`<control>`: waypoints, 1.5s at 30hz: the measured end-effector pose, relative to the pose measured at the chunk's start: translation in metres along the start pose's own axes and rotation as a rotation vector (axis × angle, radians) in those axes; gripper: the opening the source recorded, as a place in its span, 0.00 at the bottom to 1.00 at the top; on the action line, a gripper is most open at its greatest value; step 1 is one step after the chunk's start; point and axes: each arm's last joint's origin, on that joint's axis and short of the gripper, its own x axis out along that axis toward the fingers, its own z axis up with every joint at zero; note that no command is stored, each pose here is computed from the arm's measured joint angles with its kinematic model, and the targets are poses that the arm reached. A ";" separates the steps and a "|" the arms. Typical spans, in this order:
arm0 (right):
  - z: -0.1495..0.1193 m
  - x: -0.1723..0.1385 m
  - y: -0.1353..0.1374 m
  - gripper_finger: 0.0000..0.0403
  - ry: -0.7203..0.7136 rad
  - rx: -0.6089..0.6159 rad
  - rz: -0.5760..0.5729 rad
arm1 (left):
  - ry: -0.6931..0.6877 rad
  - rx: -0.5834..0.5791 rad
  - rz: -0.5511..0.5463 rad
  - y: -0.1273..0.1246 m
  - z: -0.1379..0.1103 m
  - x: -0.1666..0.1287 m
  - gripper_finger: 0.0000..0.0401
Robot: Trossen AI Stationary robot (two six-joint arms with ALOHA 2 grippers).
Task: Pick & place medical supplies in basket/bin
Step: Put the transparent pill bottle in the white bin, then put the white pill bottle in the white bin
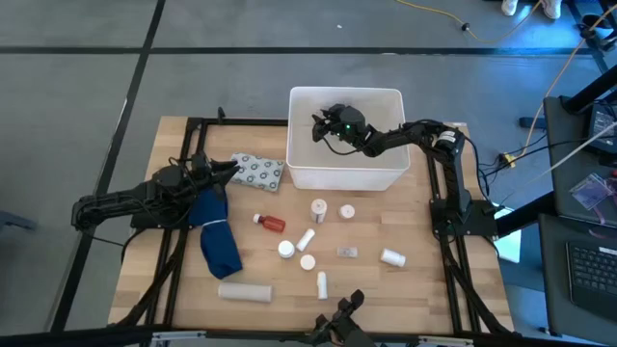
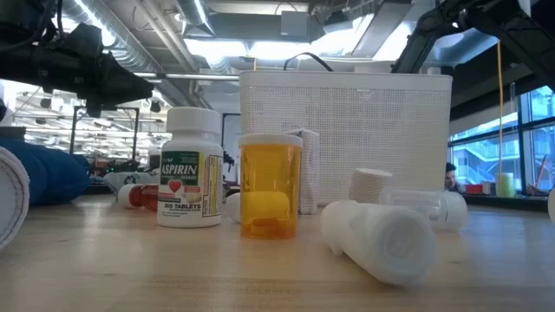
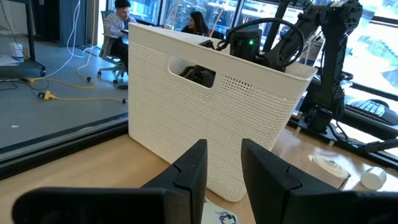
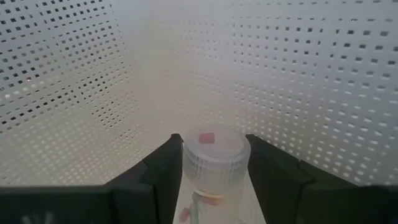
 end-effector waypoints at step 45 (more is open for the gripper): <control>0.162 -0.126 0.067 0.44 -0.255 -0.077 0.735 | 0.000 0.000 0.001 0.000 0.000 0.000 0.23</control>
